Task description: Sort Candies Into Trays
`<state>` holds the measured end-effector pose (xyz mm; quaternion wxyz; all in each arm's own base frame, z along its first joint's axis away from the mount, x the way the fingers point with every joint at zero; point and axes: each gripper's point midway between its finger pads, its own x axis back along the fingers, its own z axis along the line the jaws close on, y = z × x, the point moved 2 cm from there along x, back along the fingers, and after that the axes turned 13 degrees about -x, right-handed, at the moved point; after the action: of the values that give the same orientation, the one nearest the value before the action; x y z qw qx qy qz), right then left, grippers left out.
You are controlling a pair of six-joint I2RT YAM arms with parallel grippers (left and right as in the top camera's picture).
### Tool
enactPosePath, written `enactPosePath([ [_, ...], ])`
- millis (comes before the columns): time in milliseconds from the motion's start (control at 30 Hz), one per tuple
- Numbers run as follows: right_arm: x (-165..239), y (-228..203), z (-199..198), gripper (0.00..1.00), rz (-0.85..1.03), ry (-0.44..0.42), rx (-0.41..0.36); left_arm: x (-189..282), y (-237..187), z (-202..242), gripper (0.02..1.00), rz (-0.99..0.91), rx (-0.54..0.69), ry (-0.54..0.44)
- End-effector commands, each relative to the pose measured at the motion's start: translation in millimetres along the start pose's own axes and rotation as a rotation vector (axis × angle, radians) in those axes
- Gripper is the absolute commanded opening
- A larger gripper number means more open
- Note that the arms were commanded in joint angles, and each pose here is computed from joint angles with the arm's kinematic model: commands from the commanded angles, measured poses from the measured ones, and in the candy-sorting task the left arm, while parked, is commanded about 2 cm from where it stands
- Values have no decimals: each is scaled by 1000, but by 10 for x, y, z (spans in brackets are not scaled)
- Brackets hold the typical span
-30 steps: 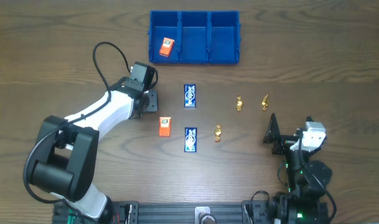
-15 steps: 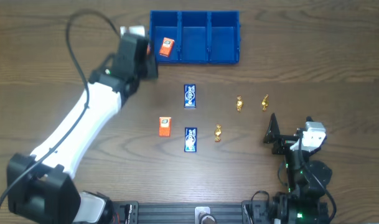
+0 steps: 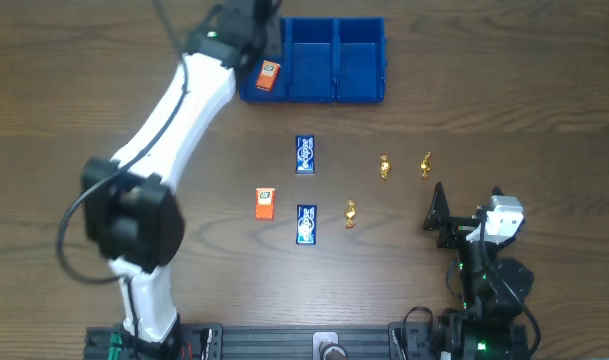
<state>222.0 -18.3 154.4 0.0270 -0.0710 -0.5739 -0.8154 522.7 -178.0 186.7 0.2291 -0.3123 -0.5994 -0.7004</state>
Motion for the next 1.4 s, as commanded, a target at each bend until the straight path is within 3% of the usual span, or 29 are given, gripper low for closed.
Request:
enactPosePath([
  [33, -2, -16, -4, 998, 3, -3, 3, -157, -64, -12, 380, 27, -7, 4],
  [167, -2, -16, -4, 998, 3, -3, 2, -159, -58, 19, 386, 25, -4, 12],
  [233, -2, -16, -4, 998, 3, -3, 2, -152, -50, 33, 457, 23, -2, 13],
  [267, -2, -16, -4, 998, 3, -3, 3, -145, -44, 38, 535, 22, -1, 14],
  [367, -2, -16, -4, 998, 3, -3, 2, -25, 34, 69, 893, 0, 3, 22],
  [433, -2, -16, -4, 998, 3, -3, 2, 187, 129, 138, 967, -27, 5, 61],
  [600, -2, -16, -4, 998, 3, -3, 2, 1124, 340, 251, 969, -114, -4, 150],
  [700, -2, -16, -4, 998, 3, -3, 3, 1649, 292, 142, 950, -151, -31, 131],
  [800, -2, -16, -4, 998, 3, -3, 2, 1943, -16, -6, 932, -130, -35, 100],
  [967, -2, -16, -4, 996, 3, -3, 3, 1715, -1110, -142, 910, 80, 43, 34],
  [1133, -2, -16, -4, 998, 3, -3, 3, 1265, -2026, -302, 897, 271, 23, -38],
  [1267, -2, -16, -4, 998, 3, -3, 2, 1036, -2516, -458, 908, 332, -1, -102],
  [1400, -2, -16, -4, 998, 3, -3, 2, 919, -2768, -487, 901, 372, 23, -94],
])
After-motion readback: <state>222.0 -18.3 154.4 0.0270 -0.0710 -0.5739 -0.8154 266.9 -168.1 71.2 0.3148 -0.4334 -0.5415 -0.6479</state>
